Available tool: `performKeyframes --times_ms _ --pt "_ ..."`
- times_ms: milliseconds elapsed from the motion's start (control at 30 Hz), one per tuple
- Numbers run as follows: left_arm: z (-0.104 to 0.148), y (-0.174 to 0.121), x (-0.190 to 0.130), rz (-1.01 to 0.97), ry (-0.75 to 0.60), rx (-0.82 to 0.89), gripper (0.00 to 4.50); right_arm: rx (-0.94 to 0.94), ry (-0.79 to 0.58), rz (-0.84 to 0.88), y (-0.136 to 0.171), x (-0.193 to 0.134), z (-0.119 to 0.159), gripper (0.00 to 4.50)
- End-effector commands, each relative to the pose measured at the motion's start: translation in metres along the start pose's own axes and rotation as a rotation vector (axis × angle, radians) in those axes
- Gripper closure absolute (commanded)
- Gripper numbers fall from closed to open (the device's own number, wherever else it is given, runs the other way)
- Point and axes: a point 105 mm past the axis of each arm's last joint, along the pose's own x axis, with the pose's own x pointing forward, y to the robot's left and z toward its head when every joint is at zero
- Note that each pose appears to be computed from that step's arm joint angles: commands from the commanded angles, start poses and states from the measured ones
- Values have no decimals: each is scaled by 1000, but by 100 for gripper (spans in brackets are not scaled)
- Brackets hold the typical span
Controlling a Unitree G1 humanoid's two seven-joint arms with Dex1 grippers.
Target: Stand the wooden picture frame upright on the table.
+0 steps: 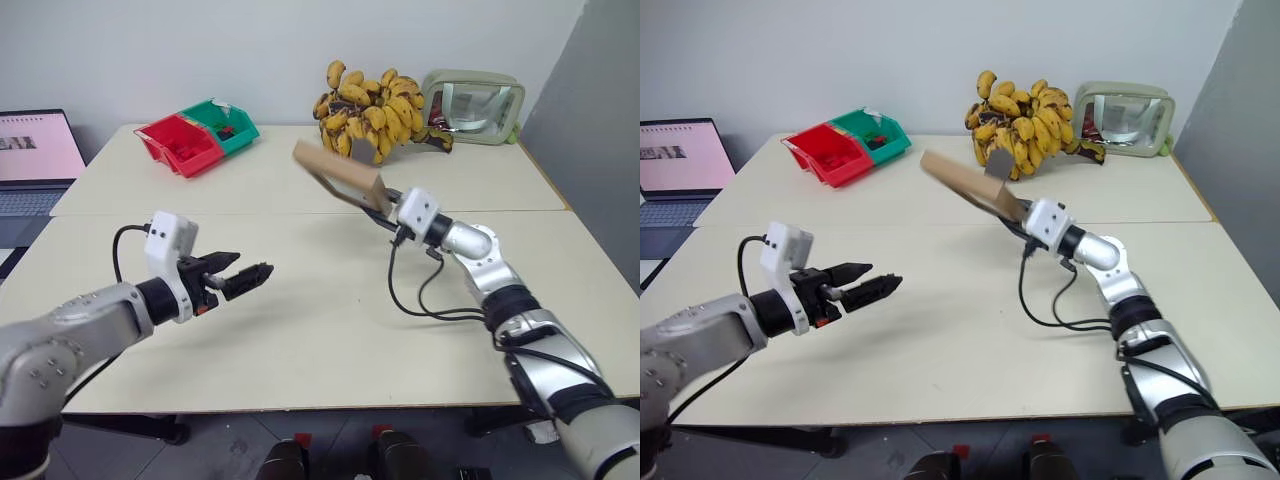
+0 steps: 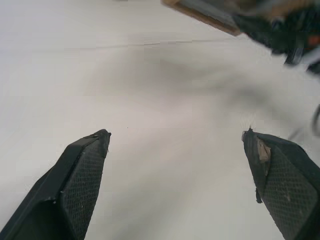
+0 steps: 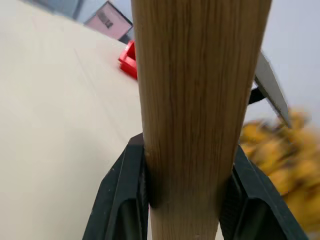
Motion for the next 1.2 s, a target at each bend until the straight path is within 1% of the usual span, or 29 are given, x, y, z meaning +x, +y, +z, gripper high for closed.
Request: performKeyframes --times_ms 33,167,233,367,467,600,667,733,767,800,900,933,1000,1033,1067,1100,1133,1200 --pt "13 -5 4 60 -120 130 0 342 -52 100 5 20 18 319" --pt "1 -12 6 63 -117 188 0 577 -24 185 23 25 6 319" --pt "-2 -14 6 60 -126 176 0 623 -13 214 30 26 0 319" --pt "-4 -15 7 53 -126 194 0 656 60 318 62 23 -24 319" --pt "-4 -17 10 41 -132 188 0 634 107 388 82 16 -40 319" --pt "-3 -18 12 30 -134 188 0 616 161 453 98 6 -54 319" --pt "-5 -17 12 29 -129 191 0 614 176 453 101 3 -60 319" --pt "-5 -17 12 22 -125 194 0 609 191 441 102 0 -65 251" --pt "-5 -17 12 17 -123 195 0 612 195 437 102 -2 -66 233" --pt "-6 -18 12 10 -121 196 0 603 198 434 101 -4 -68 202" --pt "-7 -18 13 -6 -114 196 0 574 207 424 98 -11 -70 152" --pt "-7 -18 13 -9 -112 196 0 557 211 428 97 -15 -71 124" --pt "-9 -16 13 -28 -97 197 0 511 237 444 95 -34 -76 76" --pt "-11 -16 12 -38 -90 197 0 491 250 450 95 -43 -79 59" --pt "-12 -15 11 -47 -82 191 0 460 270 448 94 -54 -81 29" --pt "-12 -12 9 -49 -70 193 0 401 302 446 93 -66 -84 12" --pt "-13 -6 6 -39 -56 205 0 308 350 451 92 -81 -87 4" --pt "-14 10 1 -6 -29 215 0 203 406 420 87 -103 -84 4"
